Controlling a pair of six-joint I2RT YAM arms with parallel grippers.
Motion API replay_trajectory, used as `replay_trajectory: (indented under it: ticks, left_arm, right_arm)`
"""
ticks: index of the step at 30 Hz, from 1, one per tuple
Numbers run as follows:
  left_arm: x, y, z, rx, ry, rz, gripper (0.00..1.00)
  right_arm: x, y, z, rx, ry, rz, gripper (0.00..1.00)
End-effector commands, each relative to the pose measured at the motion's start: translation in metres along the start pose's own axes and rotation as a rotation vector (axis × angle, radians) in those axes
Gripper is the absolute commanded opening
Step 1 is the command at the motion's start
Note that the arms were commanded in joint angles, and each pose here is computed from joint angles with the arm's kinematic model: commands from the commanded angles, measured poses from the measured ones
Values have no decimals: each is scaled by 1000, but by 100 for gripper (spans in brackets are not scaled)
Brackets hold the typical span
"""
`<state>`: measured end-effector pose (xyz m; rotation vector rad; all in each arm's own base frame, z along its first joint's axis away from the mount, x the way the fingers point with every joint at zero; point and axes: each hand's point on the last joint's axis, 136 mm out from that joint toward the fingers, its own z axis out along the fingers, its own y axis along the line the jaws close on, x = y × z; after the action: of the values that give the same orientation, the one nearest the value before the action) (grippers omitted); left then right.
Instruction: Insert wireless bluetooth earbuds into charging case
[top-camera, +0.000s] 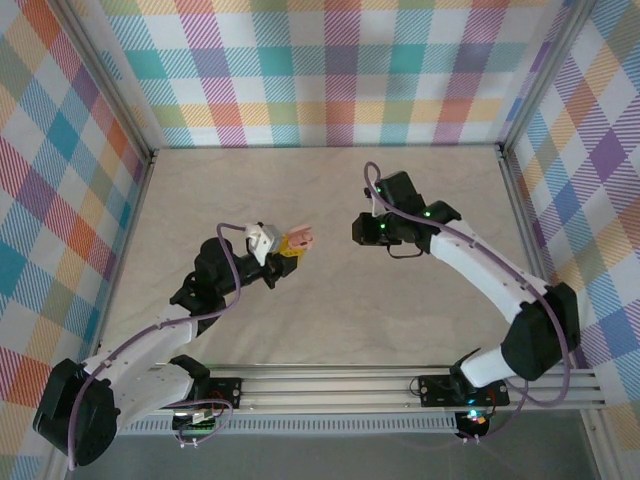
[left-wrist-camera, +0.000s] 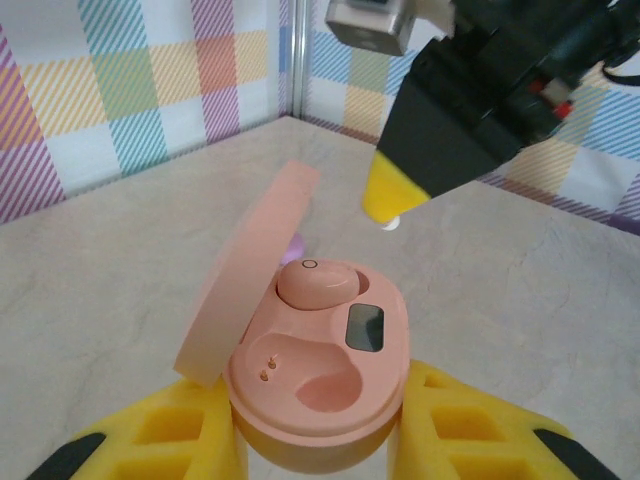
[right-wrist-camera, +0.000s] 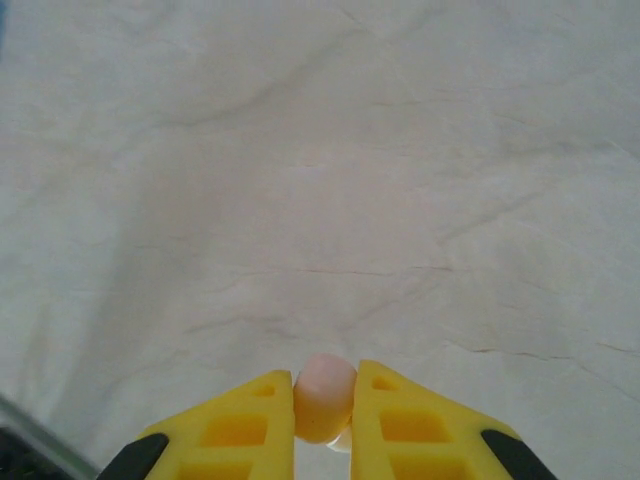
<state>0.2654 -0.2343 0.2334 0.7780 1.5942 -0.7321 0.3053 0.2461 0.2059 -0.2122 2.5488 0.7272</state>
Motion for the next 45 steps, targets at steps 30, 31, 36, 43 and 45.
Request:
replay_trajectory:
  ticks: [30,31,36,43,45]
  left_arm:
    - [-33,-21,11,114,-100,76,7]
    - [-33,-22,11,116,-101,77,7]
    - [-36,-24,10,123,-108,73,7]
    - [-39,-22,7,109,-118,54,7]
    - [-40,-21,6,105,-121,44,7]
  right_arm:
    - [-1,155,-31,-418,-83,-169,13]
    - [1,155,-30,-416,-85,-176,13]
    - [5,155,-22,-402,-87,-202,13]
    - [9,150,-17,-368,-97,-229,14]
    - [8,147,-15,-353,-108,-237,14]
